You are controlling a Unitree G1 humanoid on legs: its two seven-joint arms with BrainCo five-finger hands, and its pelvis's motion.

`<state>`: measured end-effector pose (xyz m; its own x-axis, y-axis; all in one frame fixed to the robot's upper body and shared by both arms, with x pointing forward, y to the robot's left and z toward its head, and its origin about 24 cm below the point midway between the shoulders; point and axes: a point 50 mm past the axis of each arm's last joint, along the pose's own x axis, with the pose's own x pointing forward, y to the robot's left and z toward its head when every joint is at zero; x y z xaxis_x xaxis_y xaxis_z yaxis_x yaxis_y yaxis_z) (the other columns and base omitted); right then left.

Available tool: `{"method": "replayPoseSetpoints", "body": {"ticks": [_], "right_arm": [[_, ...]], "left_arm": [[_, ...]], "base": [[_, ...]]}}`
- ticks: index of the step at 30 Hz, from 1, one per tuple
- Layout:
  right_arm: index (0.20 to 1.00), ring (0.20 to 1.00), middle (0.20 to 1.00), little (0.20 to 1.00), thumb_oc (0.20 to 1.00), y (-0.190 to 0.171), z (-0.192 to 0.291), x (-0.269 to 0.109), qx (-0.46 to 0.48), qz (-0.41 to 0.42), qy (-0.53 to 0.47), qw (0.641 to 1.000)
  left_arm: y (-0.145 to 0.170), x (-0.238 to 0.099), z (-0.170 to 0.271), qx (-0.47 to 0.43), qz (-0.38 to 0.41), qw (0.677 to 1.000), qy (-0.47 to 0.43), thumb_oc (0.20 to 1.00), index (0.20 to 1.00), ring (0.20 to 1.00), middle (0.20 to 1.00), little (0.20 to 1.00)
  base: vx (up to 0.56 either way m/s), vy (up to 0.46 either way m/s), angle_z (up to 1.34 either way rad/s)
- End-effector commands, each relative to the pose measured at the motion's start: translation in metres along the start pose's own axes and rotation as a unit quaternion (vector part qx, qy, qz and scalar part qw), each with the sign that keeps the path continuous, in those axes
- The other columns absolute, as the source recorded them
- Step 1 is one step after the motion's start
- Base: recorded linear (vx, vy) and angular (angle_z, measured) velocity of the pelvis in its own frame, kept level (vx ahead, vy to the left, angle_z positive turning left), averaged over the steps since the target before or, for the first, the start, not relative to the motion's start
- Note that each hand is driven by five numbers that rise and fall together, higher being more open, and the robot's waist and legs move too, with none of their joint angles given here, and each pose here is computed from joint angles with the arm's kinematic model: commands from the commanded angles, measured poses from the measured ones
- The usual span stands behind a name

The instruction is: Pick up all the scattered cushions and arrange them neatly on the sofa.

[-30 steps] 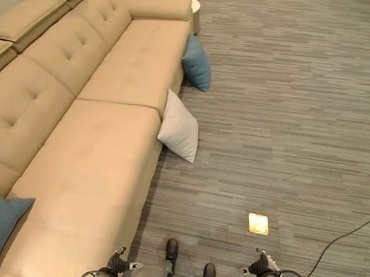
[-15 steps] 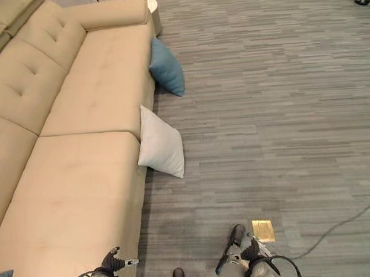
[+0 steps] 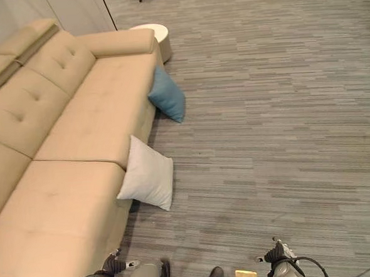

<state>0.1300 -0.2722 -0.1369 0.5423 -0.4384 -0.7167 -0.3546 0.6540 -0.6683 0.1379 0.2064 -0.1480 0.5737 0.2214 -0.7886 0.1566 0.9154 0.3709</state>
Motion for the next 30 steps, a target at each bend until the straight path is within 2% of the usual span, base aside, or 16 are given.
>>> {"method": "replayPoseSetpoints", "body": {"ticks": [1, 11, 15, 22, 26, 30], "right_arm": [[1.0, 1.0, 1.0, 1.0, 1.0, 0.003, 0.005, -0.001, 0.008, -0.002, -0.012, 1.0], [1.0, 1.0, 1.0, 1.0, 1.0, 0.028, 0.004, -0.009, -0.017, 0.037, -0.011, 0.999], [1.0, 1.0, 1.0, 1.0, 1.0, 0.019, 0.016, -0.004, -0.018, 0.027, -0.029, 0.999], [1.0, 1.0, 1.0, 1.0, 1.0, 0.016, 0.019, -0.003, -0.013, 0.028, -0.037, 0.999], [1.0, 1.0, 1.0, 1.0, 1.0, 0.025, 0.009, -0.007, -0.016, 0.043, -0.019, 0.999], [1.0, 1.0, 1.0, 1.0, 1.0, 0.015, 0.017, -0.003, 0.011, 0.028, -0.029, 0.999]], "left_arm": [[-0.021, -0.001, 0.01, 0.013, -0.028, 0.999, -0.013, 1.0, 1.0, 1.0, 1.0, 1.0], [-0.015, -0.006, -0.017, 0.004, -0.023, 0.999, 0.028, 1.0, 1.0, 1.0, 1.0, 1.0], [-0.01, -0.003, -0.006, 0.014, -0.015, 1.0, 0.008, 1.0, 1.0, 1.0, 1.0, 1.0], [-0.013, -0.001, 0.006, 0.03, -0.02, 0.999, -0.015, 1.0, 1.0, 1.0, 1.0, 1.0], [-0.028, -0.004, -0.001, 0.033, -0.04, 0.999, 0.002, 1.0, 1.0, 1.0, 1.0, 1.0], [-0.029, -0.004, -0.005, 0.039, -0.045, 0.998, 0.014, 1.0, 1.0, 1.0, 1.0, 1.0]], "base": [[0.3, -0.062, -0.42], [0.28, -0.002, -0.28], [0.16, 0.078, -0.09], [0.25, -0.142, 0.58], [0.28, -0.375, 1.92], [0.05, -0.261, 0.95]]}}
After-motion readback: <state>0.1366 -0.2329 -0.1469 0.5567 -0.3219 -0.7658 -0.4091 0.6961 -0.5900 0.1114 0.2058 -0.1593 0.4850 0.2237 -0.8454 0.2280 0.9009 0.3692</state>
